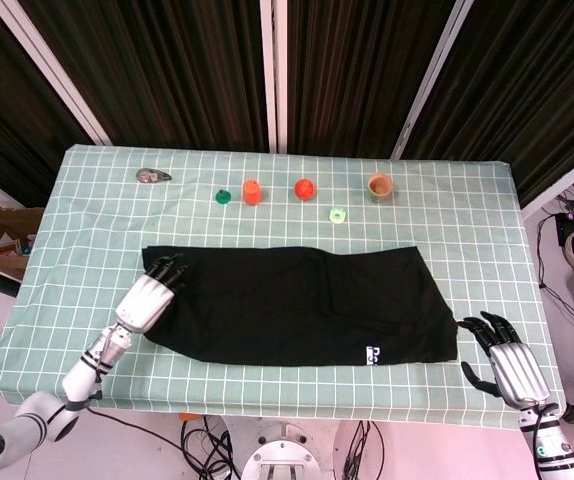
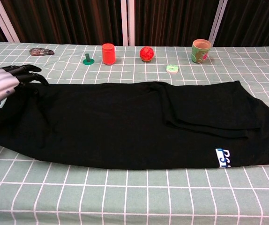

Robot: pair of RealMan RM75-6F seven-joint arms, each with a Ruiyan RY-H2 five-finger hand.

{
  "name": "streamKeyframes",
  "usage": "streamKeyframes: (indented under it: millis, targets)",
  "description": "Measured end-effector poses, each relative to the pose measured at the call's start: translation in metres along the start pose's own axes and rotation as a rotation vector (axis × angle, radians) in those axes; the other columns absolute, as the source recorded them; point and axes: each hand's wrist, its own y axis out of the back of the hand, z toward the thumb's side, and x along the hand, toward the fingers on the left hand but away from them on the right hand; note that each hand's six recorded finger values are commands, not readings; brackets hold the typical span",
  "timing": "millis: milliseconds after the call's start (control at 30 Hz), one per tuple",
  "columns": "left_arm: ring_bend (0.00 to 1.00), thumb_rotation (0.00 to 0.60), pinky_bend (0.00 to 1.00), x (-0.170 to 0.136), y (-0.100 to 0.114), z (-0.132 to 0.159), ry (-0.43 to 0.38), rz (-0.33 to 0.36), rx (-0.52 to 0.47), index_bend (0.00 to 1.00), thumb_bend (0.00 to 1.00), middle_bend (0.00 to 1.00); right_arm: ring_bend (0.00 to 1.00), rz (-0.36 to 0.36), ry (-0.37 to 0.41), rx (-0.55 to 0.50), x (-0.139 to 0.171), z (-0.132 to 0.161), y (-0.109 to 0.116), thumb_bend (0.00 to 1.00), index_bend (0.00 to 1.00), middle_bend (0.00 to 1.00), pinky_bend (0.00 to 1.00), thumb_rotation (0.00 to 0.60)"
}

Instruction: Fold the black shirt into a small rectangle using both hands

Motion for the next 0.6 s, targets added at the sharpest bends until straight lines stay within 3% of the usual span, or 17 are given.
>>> streamKeyframes:
  millis: [200,600]
  targets:
    - [0.10,0.600,0.21,-0.034,0.020,-0.037,0.096,0.004,0.068,0.58,0.64,0.23,0.06,-0.003,0.018,-0.005,-0.001,0.002,-0.001,0.33,0.24,0.21,0.13,0.600]
    - [0.10,0.600,0.21,-0.109,0.050,-0.116,0.319,-0.075,0.191,0.57,0.63,0.23,0.06,-0.016,0.035,-0.015,0.000,0.005,-0.003,0.33,0.24,0.21,0.12,0.600]
